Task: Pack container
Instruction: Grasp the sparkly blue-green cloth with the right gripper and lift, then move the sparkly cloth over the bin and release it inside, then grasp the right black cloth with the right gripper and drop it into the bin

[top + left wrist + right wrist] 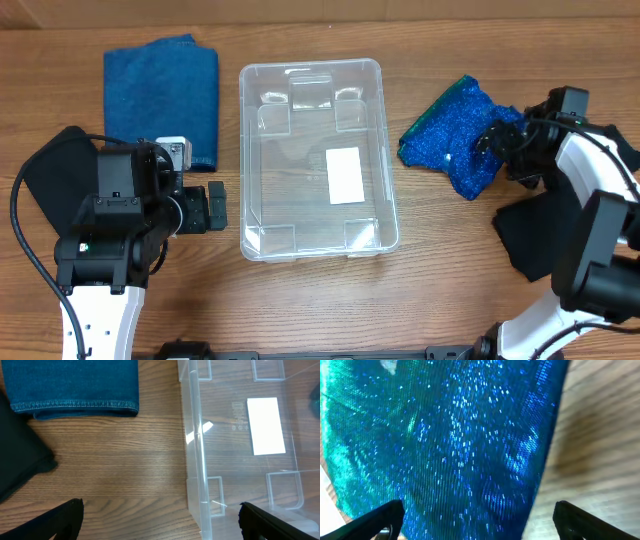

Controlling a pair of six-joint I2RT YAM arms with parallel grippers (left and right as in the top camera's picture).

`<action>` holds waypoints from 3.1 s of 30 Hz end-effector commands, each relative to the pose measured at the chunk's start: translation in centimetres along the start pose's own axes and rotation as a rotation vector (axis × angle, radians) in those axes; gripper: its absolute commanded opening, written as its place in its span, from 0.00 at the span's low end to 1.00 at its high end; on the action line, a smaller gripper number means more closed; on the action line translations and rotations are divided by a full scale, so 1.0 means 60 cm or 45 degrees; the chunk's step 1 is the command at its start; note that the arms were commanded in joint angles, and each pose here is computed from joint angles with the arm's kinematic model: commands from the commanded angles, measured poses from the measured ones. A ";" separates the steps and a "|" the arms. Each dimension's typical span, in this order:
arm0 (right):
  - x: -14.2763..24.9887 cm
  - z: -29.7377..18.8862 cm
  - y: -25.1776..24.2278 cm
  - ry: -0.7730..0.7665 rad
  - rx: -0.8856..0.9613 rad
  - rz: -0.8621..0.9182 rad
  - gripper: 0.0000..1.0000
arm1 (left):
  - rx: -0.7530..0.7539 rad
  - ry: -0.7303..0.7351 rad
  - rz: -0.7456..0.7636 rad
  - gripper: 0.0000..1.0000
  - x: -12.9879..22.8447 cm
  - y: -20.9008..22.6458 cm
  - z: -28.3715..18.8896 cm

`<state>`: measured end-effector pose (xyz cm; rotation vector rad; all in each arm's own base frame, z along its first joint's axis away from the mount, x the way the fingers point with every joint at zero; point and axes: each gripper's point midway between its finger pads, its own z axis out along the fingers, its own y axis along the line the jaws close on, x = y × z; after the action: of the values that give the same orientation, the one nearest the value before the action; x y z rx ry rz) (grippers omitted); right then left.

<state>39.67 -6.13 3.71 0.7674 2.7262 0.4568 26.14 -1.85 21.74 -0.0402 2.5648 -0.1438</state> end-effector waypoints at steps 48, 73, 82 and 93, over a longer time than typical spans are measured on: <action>0.003 -0.493 0.321 -0.958 -0.043 -0.298 1.00 | 0.028 -0.016 0.032 1.00 -0.009 -0.009 -0.009; 0.155 -0.067 -0.295 -0.081 0.288 0.977 0.62 | 0.025 0.044 0.026 1.00 -0.009 -0.007 0.016; 0.077 -0.134 -0.151 -0.184 -0.264 0.583 0.04 | 0.024 0.045 0.017 1.00 -0.008 -0.007 0.016; 0.188 -0.416 0.367 -0.417 -0.615 -1.050 0.04 | 0.025 0.042 0.017 1.00 -0.010 -0.007 0.016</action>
<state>32.36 6.57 30.10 0.0048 2.2870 0.7278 26.78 -1.98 20.51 -0.0418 2.6180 -0.1532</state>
